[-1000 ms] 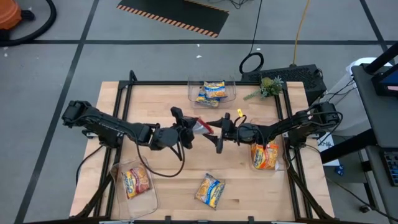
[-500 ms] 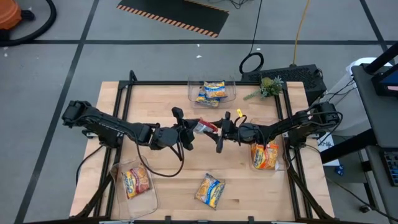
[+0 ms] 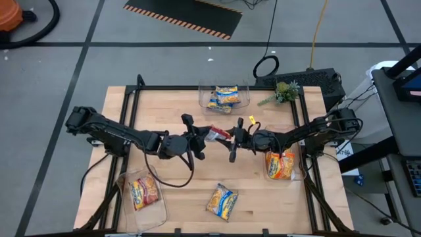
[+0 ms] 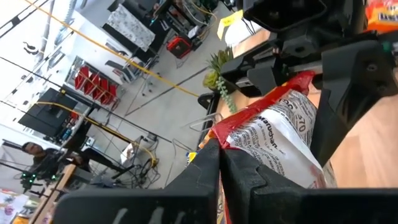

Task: Sort Maruchan noodles
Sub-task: Put the red noodle pack into the left transparent bin

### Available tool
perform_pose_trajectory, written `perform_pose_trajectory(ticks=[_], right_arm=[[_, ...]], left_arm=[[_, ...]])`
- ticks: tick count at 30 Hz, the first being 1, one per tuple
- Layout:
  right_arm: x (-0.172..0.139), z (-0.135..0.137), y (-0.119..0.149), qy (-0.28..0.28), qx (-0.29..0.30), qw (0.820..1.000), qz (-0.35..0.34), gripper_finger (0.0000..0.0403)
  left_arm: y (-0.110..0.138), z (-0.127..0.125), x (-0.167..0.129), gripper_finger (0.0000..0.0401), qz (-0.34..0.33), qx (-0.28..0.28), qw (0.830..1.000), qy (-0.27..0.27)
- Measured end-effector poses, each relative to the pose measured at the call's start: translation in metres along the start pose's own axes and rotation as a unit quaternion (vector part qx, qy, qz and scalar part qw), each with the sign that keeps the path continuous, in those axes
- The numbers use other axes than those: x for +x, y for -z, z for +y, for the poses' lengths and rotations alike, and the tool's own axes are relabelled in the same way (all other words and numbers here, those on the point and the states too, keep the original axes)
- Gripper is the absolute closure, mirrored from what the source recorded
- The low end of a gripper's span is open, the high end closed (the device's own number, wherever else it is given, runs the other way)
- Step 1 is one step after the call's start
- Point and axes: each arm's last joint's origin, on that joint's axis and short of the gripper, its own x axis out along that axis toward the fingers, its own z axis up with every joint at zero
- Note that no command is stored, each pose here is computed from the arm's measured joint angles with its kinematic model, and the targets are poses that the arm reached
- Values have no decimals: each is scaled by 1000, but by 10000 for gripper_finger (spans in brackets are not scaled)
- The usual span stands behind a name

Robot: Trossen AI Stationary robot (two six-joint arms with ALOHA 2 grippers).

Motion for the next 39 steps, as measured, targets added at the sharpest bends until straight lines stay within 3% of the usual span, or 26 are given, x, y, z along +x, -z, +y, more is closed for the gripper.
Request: perform_pose_trajectory(ticks=[11,15,20,22,26,32,39], right_arm=[[-11,-3,-19,-2,-21,1000,-15,296],[-18,-4,-26,-3,-25,1000,-4,288],[-30,-1,-38,-17,-36,999,-4,289],[-34,2,-41,-46,-47,998,-6,292],[-40,9,-47,-97,-62,993,-22,291],[-42,12,-48,-101,-92,990,-26,288],[-41,11,-47,-99,-101,990,-24,289]], left_arm=[[-13,11,-12,199,-34,-101,994,-5],[-21,23,-32,160,-77,-152,985,40],[-24,34,-55,149,-112,-226,954,162],[-21,36,-60,149,-104,-238,946,196],[-19,36,-59,148,-93,-251,942,204],[-19,33,-50,148,-97,-258,933,231],[-14,28,-35,148,-85,-243,936,239]])
